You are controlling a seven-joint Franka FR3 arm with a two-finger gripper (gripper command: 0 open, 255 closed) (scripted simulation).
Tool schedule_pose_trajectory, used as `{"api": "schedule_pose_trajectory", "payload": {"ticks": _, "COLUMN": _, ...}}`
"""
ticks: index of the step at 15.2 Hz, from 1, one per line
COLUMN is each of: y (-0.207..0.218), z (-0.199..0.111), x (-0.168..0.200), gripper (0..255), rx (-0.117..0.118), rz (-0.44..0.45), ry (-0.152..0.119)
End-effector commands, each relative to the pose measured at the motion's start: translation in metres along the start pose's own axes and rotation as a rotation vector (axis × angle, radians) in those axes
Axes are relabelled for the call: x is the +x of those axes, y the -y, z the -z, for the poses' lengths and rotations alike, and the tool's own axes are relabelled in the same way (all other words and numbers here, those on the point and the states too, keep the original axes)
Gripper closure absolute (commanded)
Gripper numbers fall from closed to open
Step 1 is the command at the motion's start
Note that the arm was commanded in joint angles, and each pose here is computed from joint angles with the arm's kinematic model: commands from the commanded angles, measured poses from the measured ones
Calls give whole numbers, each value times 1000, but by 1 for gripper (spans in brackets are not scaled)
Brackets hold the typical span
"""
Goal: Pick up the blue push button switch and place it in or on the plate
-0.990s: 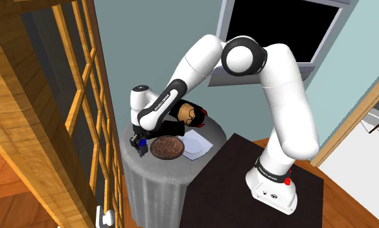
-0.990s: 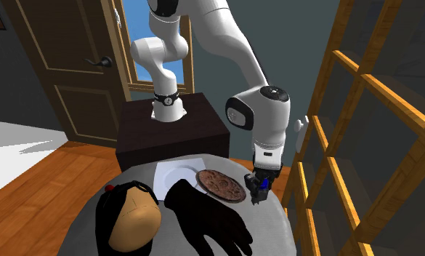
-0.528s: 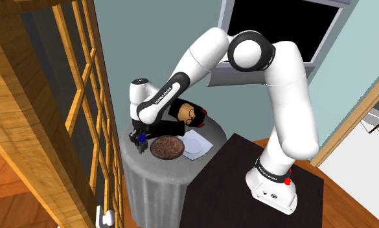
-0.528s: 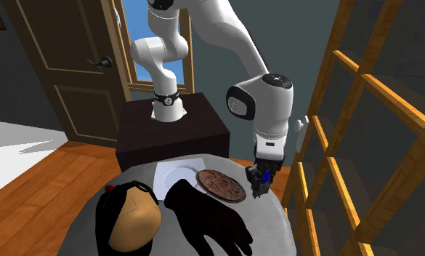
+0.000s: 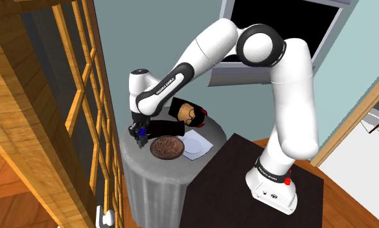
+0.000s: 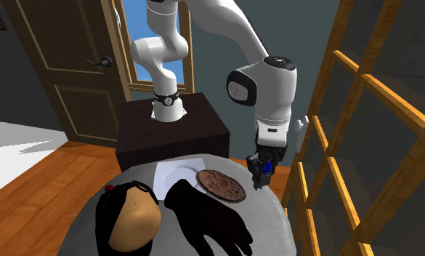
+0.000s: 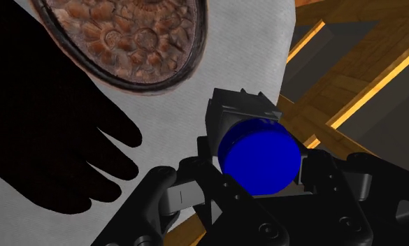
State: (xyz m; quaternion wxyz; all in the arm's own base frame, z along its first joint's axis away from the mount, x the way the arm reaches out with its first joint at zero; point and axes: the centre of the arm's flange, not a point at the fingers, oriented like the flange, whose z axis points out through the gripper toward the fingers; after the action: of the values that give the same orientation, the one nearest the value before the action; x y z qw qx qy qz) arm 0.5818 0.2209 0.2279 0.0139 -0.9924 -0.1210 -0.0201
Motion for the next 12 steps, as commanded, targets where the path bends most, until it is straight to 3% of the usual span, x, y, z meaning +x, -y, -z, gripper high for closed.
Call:
{"api": "schedule_pose_trajectory", "payload": {"ticks": 1, "y": 1, "z": 11, "x": 1, "gripper": 255, "rx": 0, "rz": 0, "ry": 0}}
{"api": "schedule_pose_trajectory", "payload": {"ticks": 4, "y": 1, "z": 24, "x": 1, "gripper": 255, "rx": 0, "rz": 0, "ry": 0}}
{"api": "schedule_pose_trajectory", "payload": {"ticks": 12, "y": -69, "z": 36, "x": -77, "gripper": 255, "rx": 0, "rz": 0, "ry": 0}}
